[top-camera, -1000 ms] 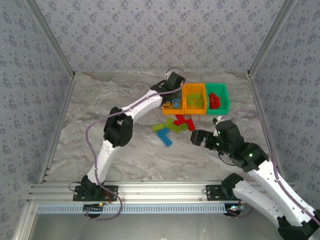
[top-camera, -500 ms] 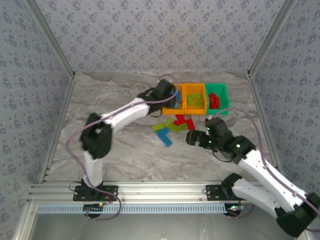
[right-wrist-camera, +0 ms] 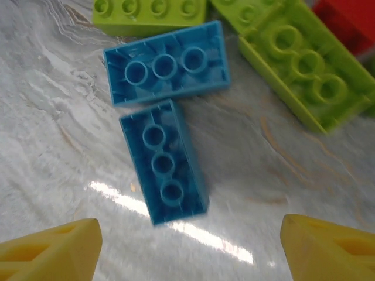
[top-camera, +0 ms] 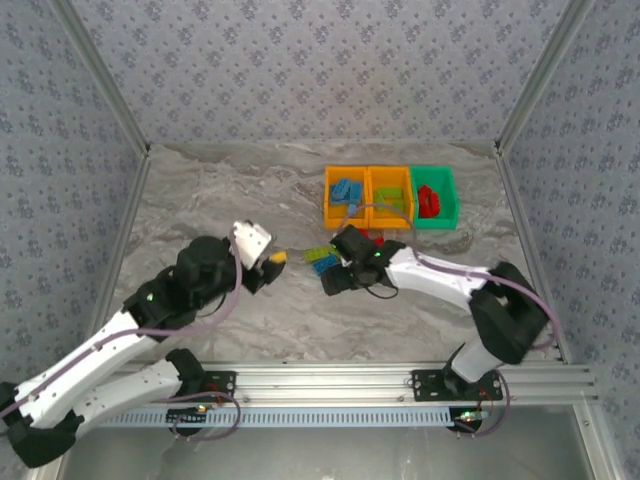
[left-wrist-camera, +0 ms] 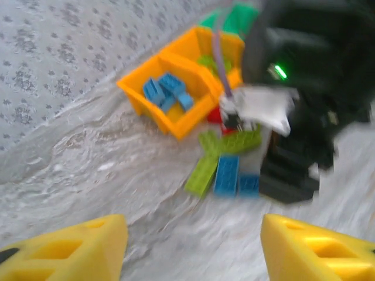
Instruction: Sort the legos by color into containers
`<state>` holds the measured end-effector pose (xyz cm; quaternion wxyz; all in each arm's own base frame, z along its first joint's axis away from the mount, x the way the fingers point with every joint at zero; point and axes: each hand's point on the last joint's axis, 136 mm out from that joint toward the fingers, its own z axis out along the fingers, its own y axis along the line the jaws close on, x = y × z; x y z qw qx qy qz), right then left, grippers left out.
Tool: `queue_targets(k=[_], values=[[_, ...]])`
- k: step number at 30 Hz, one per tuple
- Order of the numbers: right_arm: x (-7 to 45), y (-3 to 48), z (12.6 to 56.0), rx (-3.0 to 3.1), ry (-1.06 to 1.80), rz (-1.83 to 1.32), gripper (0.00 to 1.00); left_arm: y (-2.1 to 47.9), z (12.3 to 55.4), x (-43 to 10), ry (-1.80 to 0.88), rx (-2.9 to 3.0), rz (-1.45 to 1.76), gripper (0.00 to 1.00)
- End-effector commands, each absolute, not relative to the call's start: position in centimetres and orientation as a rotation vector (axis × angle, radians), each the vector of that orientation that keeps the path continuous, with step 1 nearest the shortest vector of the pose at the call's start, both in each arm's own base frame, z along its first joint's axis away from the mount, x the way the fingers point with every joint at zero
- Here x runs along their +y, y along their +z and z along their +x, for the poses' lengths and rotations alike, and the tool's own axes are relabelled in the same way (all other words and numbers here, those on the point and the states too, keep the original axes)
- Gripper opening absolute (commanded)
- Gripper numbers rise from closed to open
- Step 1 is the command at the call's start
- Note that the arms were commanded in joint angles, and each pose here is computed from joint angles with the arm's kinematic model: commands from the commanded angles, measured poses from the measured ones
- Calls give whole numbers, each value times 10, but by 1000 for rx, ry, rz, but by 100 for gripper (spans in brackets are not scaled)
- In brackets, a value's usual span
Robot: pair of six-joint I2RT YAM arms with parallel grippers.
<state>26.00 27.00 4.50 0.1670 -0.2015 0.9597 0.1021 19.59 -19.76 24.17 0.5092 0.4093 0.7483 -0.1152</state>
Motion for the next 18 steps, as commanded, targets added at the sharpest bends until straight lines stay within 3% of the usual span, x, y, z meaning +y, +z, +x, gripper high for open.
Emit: queue_targets(k=[1, 4, 8, 14, 18], values=[[283, 33, 263, 2729, 245, -692, 75, 211, 185, -190, -145, 1731, 1231, 73], [286, 23, 261, 2746, 204, -705, 63, 192, 178, -191, -121, 1685, 1346, 87], [279, 32, 262, 2733, 177, -644, 44, 177, 171, -191, -107, 1634, 1455, 98], [278, 119, 291, 2486, 325, -520, 34, 180, 176, -187, -143, 1599, 1424, 99], [261, 170, 352, 2285, 282, -386, 32, 177, 180, -183, -138, 1616, 1413, 99]])
